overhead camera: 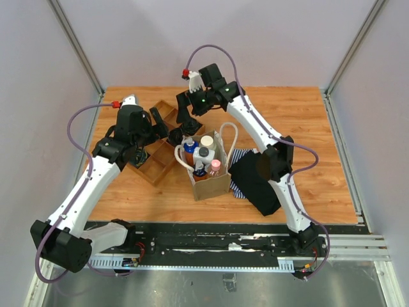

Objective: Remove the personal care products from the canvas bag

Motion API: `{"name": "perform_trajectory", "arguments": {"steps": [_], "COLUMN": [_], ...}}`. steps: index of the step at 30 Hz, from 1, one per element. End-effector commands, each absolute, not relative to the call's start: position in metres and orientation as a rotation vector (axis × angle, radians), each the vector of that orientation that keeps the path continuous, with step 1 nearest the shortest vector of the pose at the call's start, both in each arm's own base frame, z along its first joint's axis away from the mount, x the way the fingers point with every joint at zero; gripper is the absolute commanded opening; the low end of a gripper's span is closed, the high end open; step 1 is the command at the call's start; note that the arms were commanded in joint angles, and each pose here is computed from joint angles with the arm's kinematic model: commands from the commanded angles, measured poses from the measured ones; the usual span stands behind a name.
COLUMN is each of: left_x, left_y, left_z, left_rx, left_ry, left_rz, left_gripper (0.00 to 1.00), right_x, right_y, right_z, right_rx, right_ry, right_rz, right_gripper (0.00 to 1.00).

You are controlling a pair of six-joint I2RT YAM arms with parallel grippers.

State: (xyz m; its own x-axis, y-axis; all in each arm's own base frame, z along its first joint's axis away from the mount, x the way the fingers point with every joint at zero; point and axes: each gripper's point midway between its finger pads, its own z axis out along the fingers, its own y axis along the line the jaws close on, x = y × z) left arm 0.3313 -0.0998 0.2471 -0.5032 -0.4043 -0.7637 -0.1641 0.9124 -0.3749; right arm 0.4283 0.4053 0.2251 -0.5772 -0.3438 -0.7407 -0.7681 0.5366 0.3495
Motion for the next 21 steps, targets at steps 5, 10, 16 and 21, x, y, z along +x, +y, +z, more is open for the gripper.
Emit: {"name": "perform_trajectory", "arguments": {"steps": [5,10,16,21], "left_x": [0.329,0.331,0.347,0.373], "left_y": [-0.099,-0.095,-0.101,-0.106], "left_z": [0.246,0.237,0.187,0.146], "left_rx": [-0.43,-0.445,-0.482,-0.546], "left_ry": [2.088,2.1,2.219,2.31], "left_rz": [-0.333,-0.295,-0.239,-0.251], "left_gripper": [1.0,1.0,1.0,1.0], "right_x": [0.452,0.461,0.5,0.462], "right_y": [0.439,0.423,0.293,0.172], "right_z": [0.213,0.208,0.251,0.268], "right_rx": [-0.787,-0.792,-0.537,-0.248], "right_ry": [2.083,2.094,2.136,2.268], "right_rz": [1.319,1.242,0.314,0.088], "right_gripper": [0.98,0.99,0.98,0.98]}}
